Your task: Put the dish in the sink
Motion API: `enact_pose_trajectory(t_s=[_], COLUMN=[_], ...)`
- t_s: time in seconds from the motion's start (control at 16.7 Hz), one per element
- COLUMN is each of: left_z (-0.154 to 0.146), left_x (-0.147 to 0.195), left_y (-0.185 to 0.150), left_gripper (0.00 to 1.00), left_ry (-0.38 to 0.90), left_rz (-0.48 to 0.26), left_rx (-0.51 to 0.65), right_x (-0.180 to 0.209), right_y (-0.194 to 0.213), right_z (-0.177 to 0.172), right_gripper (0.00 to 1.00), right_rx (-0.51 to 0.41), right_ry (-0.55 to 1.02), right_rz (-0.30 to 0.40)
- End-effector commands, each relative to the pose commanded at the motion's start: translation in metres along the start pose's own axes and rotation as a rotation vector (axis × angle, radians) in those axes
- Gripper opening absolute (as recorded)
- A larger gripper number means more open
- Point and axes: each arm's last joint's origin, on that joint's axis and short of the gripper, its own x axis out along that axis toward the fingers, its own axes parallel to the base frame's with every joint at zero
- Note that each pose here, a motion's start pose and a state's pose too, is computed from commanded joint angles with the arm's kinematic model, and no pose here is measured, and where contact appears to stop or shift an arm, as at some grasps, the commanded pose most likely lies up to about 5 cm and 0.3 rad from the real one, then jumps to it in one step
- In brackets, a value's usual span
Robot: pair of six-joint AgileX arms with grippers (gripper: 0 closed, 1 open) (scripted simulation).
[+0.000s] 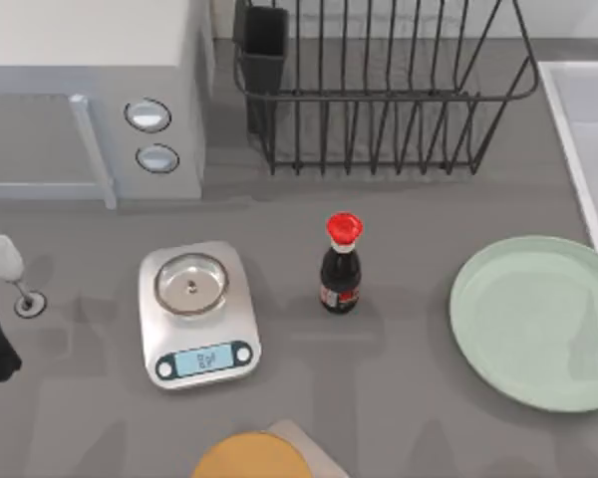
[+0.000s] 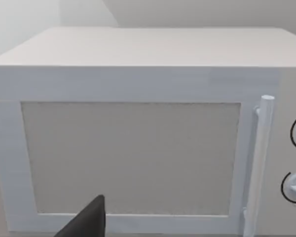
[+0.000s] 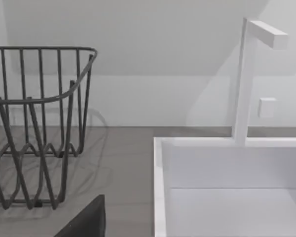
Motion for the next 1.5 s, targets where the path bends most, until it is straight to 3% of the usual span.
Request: enact_pose_trajectory(t_s=[0.54, 0.78, 1.14, 1.5], left_z=[0.0, 0.0, 0.0, 0.0], left_x=[0.0, 0.0, 0.0, 0.0], left_y=[0.0, 0.0, 0.0, 0.0], left_gripper=[1.0, 1.0, 1.0, 1.0], left_ry=[0.0, 0.0, 0.0, 0.0], left_rz=[0.0, 0.0, 0.0, 0.0], left_rx=[0.0, 0.0, 0.0, 0.0], right_x=[0.0, 0.002, 0.033, 0.116], right_y=[0.0, 0.004, 0.023, 0.075], right_z=[0.0, 0.018, 0.072, 0.099], right_gripper=[1.0, 1.0, 1.0, 1.0], right_rx=[0.0, 0.033, 0.124, 0.146], right_ry=[0.0, 0.082, 0.455, 0.976], right_rz=[0.0, 0.032, 0.12, 0.137])
